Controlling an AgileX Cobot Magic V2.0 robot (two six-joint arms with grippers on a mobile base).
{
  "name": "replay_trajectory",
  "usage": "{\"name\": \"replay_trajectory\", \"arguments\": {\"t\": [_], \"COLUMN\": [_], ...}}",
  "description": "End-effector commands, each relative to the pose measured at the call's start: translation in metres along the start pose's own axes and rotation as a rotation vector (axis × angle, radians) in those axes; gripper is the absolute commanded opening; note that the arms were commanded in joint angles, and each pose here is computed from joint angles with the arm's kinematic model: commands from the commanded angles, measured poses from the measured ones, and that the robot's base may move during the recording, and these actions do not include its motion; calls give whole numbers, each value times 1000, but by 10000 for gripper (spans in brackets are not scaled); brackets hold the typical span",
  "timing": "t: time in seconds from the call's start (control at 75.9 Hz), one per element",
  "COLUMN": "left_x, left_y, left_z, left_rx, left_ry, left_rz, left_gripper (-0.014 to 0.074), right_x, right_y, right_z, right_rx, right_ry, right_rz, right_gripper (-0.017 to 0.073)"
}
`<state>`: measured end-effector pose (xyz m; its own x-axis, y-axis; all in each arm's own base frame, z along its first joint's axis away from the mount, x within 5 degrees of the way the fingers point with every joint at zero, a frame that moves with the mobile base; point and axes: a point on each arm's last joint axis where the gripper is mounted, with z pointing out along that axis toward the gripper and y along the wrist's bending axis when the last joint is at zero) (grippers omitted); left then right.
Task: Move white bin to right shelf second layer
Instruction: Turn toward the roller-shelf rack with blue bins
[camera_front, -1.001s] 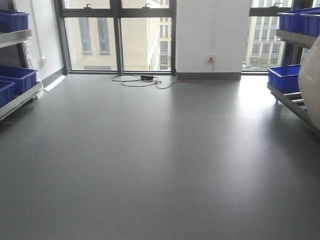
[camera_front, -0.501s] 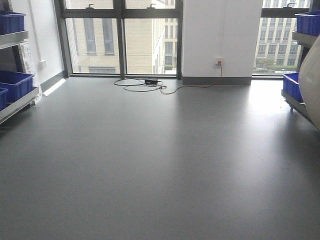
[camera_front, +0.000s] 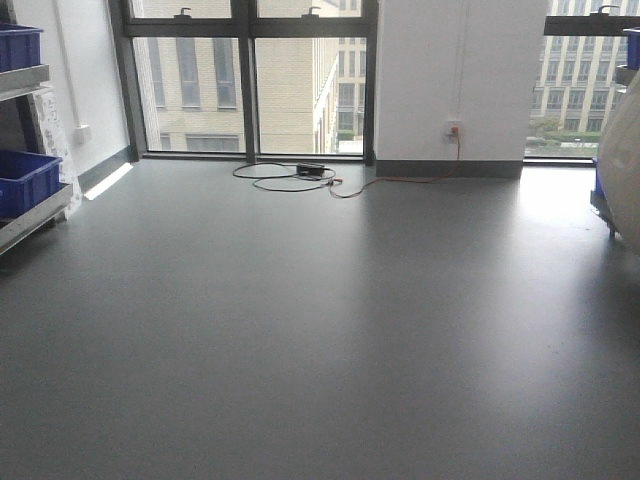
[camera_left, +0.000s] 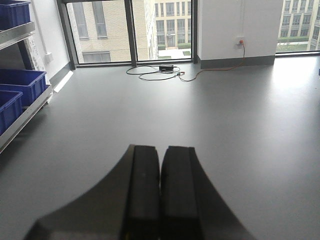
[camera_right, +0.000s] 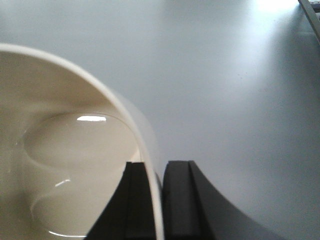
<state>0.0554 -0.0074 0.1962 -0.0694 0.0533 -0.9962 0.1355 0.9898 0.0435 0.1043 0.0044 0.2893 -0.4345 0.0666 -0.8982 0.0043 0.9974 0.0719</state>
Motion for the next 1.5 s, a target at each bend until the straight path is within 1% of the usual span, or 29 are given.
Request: {"name": "replay_trajectory", "arguments": {"t": [0.0, 1.488], "left_x": [4, 4], "left_y": [0, 0], "left_z": [1, 1], "left_rx": [1, 1], "left_ry": [-63, -63], "left_rz": [-5, -5], "left_gripper": [85, 85], "right_x": [-17, -17], "right_y": [2, 2], "right_z": [-5, -5], "right_rx": [-13, -13], "right_ry": [-119, -119], "right_rz": [-9, -9], "right_gripper": [27, 27]}}
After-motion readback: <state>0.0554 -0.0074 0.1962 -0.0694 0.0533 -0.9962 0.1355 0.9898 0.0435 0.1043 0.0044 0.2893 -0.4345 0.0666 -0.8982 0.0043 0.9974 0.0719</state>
